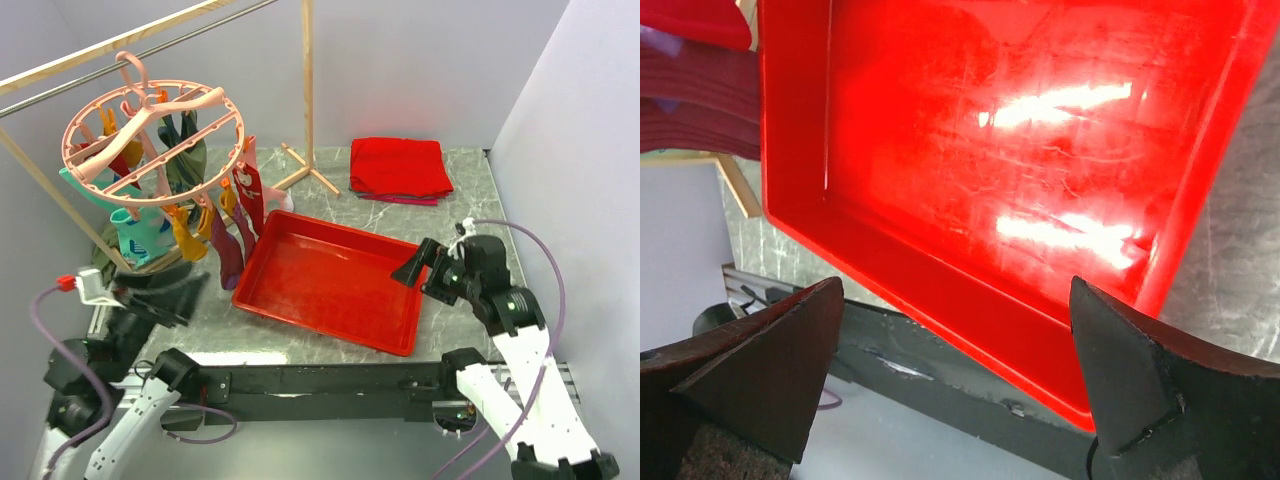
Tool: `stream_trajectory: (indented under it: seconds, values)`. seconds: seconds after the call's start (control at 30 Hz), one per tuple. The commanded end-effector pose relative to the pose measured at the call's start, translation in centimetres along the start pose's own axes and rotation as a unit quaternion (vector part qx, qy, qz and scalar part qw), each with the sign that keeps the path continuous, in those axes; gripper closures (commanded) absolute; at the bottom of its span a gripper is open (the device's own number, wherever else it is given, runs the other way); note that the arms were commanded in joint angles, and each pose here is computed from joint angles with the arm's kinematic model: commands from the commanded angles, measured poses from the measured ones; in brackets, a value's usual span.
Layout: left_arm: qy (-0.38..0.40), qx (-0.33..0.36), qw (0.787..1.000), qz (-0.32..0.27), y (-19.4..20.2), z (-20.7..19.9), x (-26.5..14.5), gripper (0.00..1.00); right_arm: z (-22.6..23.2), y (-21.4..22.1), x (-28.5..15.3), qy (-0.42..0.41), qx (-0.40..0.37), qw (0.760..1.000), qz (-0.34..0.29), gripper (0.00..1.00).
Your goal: Remove the socks clipped to the hanger
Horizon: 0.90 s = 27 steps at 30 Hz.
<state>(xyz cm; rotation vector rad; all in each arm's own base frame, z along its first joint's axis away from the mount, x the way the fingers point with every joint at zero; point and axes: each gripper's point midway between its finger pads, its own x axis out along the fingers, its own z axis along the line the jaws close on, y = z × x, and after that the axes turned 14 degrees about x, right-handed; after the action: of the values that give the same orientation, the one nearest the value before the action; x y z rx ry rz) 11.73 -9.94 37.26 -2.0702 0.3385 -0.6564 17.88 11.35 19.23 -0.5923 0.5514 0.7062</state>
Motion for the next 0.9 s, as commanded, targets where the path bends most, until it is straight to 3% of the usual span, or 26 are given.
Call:
stream_trajectory:
  seconds: [0.0, 0.1, 0.3, 0.43, 0.63, 0.87]
  values:
    - [-0.205, -0.031, 0.977, 0.047, 0.5, 6.0, -0.7, 0.04, 2.5, -1.5, 0.4, -0.028, -0.021, 0.999, 0.000, 0.00]
    - [-0.201, -0.025, 0.977, 0.059, -1.0, 5.0, -0.7, 0.04, 5.1, -1.7, 0.9, -0.072, -0.044, 0.996, 0.008, 0.00]
    - [-0.218, -0.091, 0.970, 0.050, -4.1, 3.2, -2.5, 0.04, 11.1, -1.5, 3.7, -0.095, -0.109, 0.989, 0.017, 0.00]
    - [-0.133, -0.087, 0.987, 0.031, -4.4, 0.9, -1.4, 0.04, 15.7, -1.8, 5.3, -0.147, -0.150, 0.978, -0.007, 0.00]
    - [-0.181, -0.084, 0.979, 0.038, -4.6, 2.2, -1.5, 0.04, 22.6, -0.3, 6.5, -0.208, -0.215, 0.954, -0.008, 0.00]
    - [-0.240, -0.027, 0.959, 0.148, -3.6, 3.0, -0.7, 0.04, 30.1, 3.6, 6.3, -0.274, -0.272, 0.922, -0.012, 0.00]
